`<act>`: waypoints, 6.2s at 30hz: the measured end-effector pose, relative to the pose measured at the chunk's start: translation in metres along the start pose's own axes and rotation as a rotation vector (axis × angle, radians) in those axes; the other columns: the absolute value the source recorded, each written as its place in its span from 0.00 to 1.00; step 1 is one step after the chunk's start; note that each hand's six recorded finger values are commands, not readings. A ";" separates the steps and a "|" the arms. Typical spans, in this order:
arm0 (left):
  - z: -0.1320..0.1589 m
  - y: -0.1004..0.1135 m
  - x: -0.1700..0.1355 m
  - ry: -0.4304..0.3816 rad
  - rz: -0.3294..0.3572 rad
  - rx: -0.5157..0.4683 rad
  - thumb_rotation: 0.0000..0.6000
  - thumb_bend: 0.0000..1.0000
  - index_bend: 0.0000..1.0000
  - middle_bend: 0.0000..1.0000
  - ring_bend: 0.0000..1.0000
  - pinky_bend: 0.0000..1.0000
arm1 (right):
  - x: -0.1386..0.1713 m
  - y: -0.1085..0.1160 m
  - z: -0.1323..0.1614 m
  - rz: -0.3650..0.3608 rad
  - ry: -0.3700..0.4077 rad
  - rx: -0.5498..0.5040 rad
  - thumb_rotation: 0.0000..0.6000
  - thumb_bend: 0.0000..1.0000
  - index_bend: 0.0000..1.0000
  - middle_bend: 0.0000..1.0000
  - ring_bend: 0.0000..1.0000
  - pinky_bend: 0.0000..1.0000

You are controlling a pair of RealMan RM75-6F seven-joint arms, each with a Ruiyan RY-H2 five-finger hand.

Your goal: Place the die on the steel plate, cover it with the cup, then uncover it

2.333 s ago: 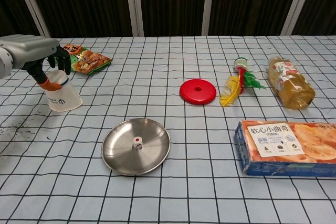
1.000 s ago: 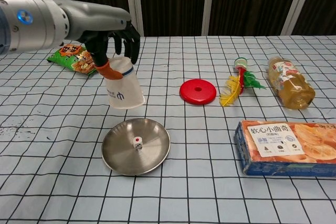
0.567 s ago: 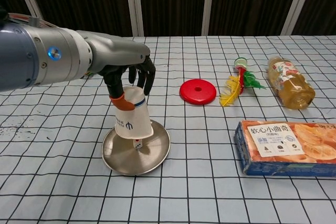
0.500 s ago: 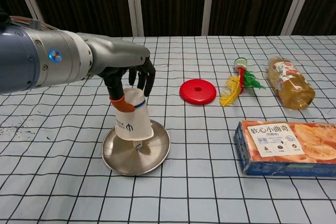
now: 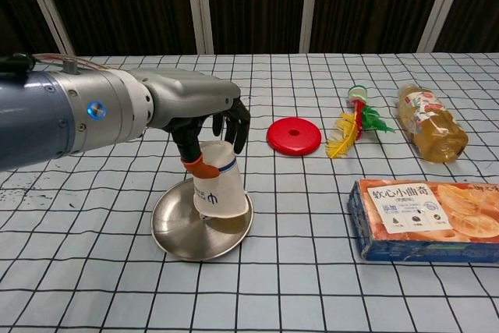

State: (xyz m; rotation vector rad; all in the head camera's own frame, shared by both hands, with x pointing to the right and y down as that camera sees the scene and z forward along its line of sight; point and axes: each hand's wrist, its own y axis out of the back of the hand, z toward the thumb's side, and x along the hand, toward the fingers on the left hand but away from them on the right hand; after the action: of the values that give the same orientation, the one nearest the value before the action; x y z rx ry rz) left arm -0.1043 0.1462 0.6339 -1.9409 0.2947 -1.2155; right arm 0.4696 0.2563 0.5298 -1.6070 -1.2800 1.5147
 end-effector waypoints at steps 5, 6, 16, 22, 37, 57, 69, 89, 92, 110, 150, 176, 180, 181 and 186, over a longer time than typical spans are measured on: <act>0.010 -0.004 -0.001 -0.081 0.006 0.019 1.00 0.48 0.50 0.38 0.29 0.36 | 0.000 0.002 0.000 -0.005 -0.002 -0.004 1.00 0.06 0.17 0.14 0.13 0.00; 0.011 -0.005 -0.001 -0.096 0.006 0.027 1.00 0.48 0.50 0.38 0.29 0.36 | 0.000 0.002 -0.001 -0.005 -0.003 -0.004 1.00 0.06 0.17 0.14 0.13 0.00; 0.003 -0.002 -0.012 -0.181 0.027 0.120 1.00 0.48 0.51 0.38 0.27 0.35 | 0.001 0.003 0.000 -0.004 -0.005 -0.009 1.00 0.06 0.17 0.14 0.13 0.00; -0.017 0.000 -0.017 -0.155 0.039 0.147 1.00 0.48 0.51 0.38 0.27 0.35 | 0.001 0.001 0.000 0.000 -0.008 -0.007 1.00 0.06 0.17 0.14 0.13 0.00; -0.023 -0.010 -0.009 -0.172 0.103 0.215 1.00 0.48 0.49 0.36 0.26 0.36 | 0.001 -0.002 -0.003 0.014 -0.021 -0.006 1.00 0.06 0.17 0.14 0.13 0.00; -0.028 -0.017 -0.013 -0.197 0.074 0.166 1.00 0.29 0.23 0.15 0.10 0.34 | 0.003 -0.002 -0.006 0.026 -0.025 -0.005 1.00 0.06 0.17 0.14 0.13 0.00; -0.031 -0.016 -0.018 -0.188 0.055 0.157 1.00 0.20 0.02 0.00 0.00 0.24 | 0.005 -0.002 -0.007 0.040 -0.023 -0.016 1.00 0.06 0.17 0.14 0.13 0.00; -0.045 -0.023 -0.041 -0.046 0.119 0.012 1.00 0.36 0.20 0.27 0.26 0.43 | 0.007 -0.001 -0.007 0.041 -0.019 -0.013 1.00 0.06 0.18 0.14 0.13 0.00; -0.041 -0.026 -0.038 -0.049 0.113 0.012 1.00 0.36 0.20 0.26 0.26 0.43 | 0.007 -0.001 -0.008 0.042 -0.020 -0.013 1.00 0.06 0.18 0.14 0.13 0.00; -0.022 -0.036 -0.021 -0.064 0.114 0.010 1.00 0.36 0.21 0.25 0.26 0.43 | 0.008 -0.002 -0.011 0.050 -0.025 -0.017 1.00 0.06 0.18 0.14 0.13 0.00; -0.019 -0.031 -0.017 -0.073 0.168 0.014 1.00 0.42 0.51 0.44 0.38 0.55 | 0.007 -0.005 -0.011 0.064 -0.034 -0.017 1.00 0.06 0.18 0.14 0.13 0.00; -0.006 -0.035 -0.008 -0.073 0.152 0.013 1.00 0.43 0.52 0.47 0.40 0.55 | -0.010 -0.012 0.009 0.072 -0.012 -0.041 1.00 0.06 0.19 0.14 0.13 0.00; -0.004 -0.037 -0.005 -0.073 0.146 0.018 1.00 0.43 0.52 0.46 0.40 0.55 | -0.010 -0.010 0.002 0.065 -0.066 -0.022 1.00 0.06 0.19 0.14 0.13 0.00; -0.004 -0.037 -0.004 -0.071 0.142 0.024 1.00 0.43 0.52 0.46 0.40 0.55 | -0.008 -0.009 -0.001 0.065 -0.074 -0.021 1.00 0.06 0.19 0.14 0.13 0.00; -0.006 -0.041 -0.002 -0.051 0.117 0.050 1.00 0.43 0.52 0.45 0.40 0.55 | 0.003 -0.006 -0.006 0.075 -0.043 -0.033 1.00 0.06 0.19 0.14 0.13 0.00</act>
State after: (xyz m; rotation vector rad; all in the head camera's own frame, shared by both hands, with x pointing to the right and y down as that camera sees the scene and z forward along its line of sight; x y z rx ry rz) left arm -0.1186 0.1702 0.6640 -1.8819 0.3431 -1.0856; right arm 0.4739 0.2629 0.5353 -1.6689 -1.2874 1.5892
